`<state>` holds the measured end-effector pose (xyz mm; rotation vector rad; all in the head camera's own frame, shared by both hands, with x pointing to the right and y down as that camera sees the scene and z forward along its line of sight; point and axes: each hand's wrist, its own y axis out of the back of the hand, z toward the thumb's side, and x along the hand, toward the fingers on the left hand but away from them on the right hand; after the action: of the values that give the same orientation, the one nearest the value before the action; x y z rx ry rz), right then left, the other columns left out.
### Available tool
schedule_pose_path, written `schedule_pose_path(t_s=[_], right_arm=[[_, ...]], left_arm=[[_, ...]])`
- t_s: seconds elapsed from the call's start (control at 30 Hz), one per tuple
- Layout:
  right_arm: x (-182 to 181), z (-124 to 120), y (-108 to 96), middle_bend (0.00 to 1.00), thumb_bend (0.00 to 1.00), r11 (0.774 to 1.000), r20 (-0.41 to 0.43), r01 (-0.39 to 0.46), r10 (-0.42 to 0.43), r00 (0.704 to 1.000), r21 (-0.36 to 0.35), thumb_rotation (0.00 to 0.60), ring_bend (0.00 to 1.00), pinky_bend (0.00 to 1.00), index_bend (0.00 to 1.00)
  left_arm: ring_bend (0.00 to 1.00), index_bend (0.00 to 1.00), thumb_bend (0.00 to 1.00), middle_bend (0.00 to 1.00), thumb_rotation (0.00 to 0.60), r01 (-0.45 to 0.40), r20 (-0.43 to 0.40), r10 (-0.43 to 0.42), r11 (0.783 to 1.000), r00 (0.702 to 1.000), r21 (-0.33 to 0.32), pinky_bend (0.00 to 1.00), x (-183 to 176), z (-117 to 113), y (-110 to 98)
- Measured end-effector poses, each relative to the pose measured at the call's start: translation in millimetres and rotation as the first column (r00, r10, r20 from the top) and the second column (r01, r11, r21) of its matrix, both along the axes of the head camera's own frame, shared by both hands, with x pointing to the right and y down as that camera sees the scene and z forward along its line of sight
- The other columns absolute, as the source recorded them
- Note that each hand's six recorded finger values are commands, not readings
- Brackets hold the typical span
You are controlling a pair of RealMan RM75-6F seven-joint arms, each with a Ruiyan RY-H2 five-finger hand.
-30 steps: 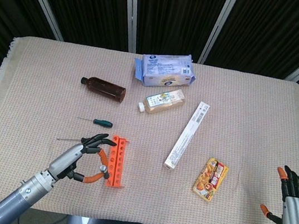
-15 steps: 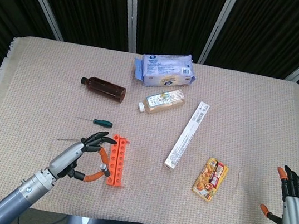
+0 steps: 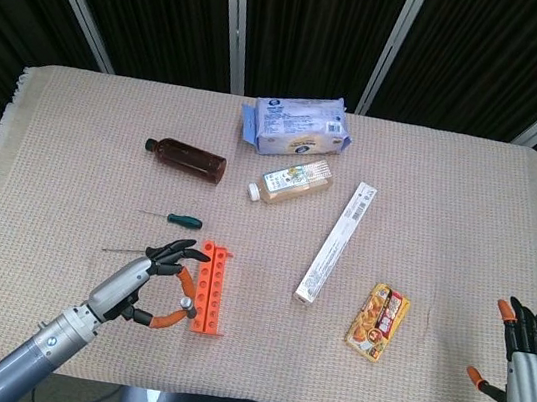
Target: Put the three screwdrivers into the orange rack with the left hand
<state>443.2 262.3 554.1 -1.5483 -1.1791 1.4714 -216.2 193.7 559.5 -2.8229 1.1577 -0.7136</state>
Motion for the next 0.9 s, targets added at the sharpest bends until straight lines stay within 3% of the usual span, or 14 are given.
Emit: schedule_pose_path(t_s=[0.37, 0.9], right_arm=[[2.0, 0.0, 0.7, 0.00, 0.00, 1.000, -0.001, -0.008, 0.008, 1.000, 0.000, 0.600, 0.00, 0.00, 0.00], [1.0, -0.1, 0.1, 0.00, 0.00, 1.000, -0.002, -0.007, 0.007, 1.000, -0.001, 0.600, 0.00, 0.00, 0.00]], left_arm=[[0.00, 0.74, 0.50, 0.15, 0.600, -0.012, 0.041, 0.011, 0.999, 0.999, 0.031, 0.00, 2.4, 9.9, 2.4], [0.00, 0.73, 0.50, 0.15, 0.600, -0.075, 0.082, 0.072, 0.996, 0.994, 0.037, 0.00, 4.8, 26.6, 30.4]])
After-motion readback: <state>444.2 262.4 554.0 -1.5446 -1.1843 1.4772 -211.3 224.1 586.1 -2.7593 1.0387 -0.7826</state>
